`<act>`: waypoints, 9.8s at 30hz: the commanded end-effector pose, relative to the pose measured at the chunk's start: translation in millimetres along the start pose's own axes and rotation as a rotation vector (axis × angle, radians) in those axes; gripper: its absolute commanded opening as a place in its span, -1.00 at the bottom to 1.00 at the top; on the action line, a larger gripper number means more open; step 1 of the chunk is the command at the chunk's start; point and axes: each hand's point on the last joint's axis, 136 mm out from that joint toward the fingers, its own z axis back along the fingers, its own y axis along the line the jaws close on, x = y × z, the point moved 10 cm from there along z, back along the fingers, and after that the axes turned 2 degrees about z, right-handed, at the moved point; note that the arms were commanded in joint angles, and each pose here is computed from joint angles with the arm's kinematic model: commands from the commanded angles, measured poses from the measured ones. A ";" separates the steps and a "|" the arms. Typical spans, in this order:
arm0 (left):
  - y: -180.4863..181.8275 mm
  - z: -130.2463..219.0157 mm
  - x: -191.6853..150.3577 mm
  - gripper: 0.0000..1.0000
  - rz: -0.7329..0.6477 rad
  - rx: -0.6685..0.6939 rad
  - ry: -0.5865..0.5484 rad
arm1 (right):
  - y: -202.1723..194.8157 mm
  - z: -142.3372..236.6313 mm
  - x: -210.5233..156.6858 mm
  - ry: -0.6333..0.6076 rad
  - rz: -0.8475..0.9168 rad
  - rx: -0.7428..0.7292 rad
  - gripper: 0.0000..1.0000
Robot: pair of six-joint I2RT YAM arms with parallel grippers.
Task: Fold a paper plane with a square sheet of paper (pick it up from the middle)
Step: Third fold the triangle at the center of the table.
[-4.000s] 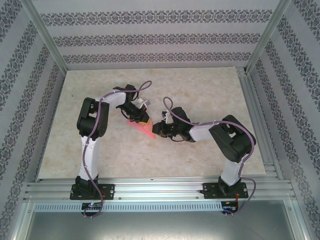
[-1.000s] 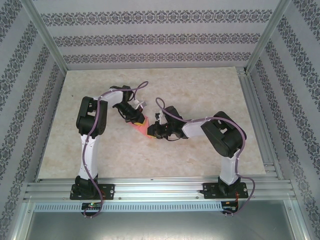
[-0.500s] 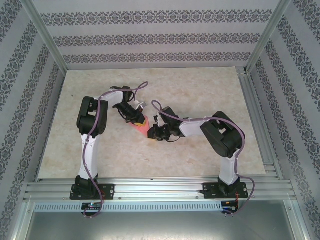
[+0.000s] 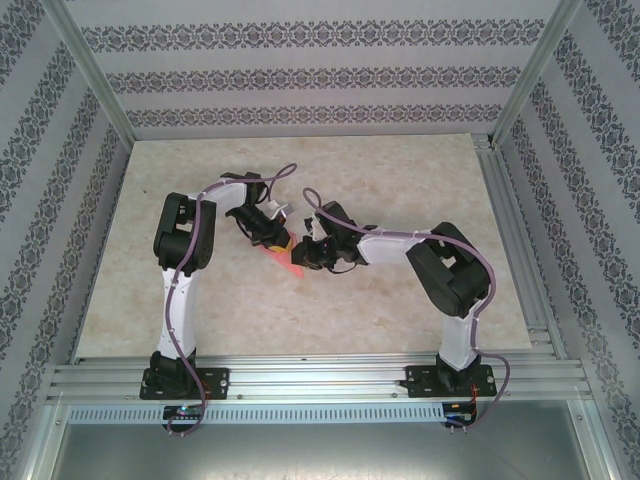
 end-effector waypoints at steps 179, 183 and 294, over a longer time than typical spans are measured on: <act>12.6 16.5 -10.8 -0.96 0.038 0.140 0.019 | 16.6 -10.1 -0.3 0.012 -0.030 -0.093 -0.80; 13.4 18.1 -10.1 -0.97 0.038 0.138 0.018 | 7.6 -20.9 -8.0 0.034 -0.054 -0.095 -0.80; 31.5 3.9 -52.8 -0.93 0.315 -0.015 -0.194 | -12.1 -35.7 70.8 -0.079 -0.098 -0.132 -0.86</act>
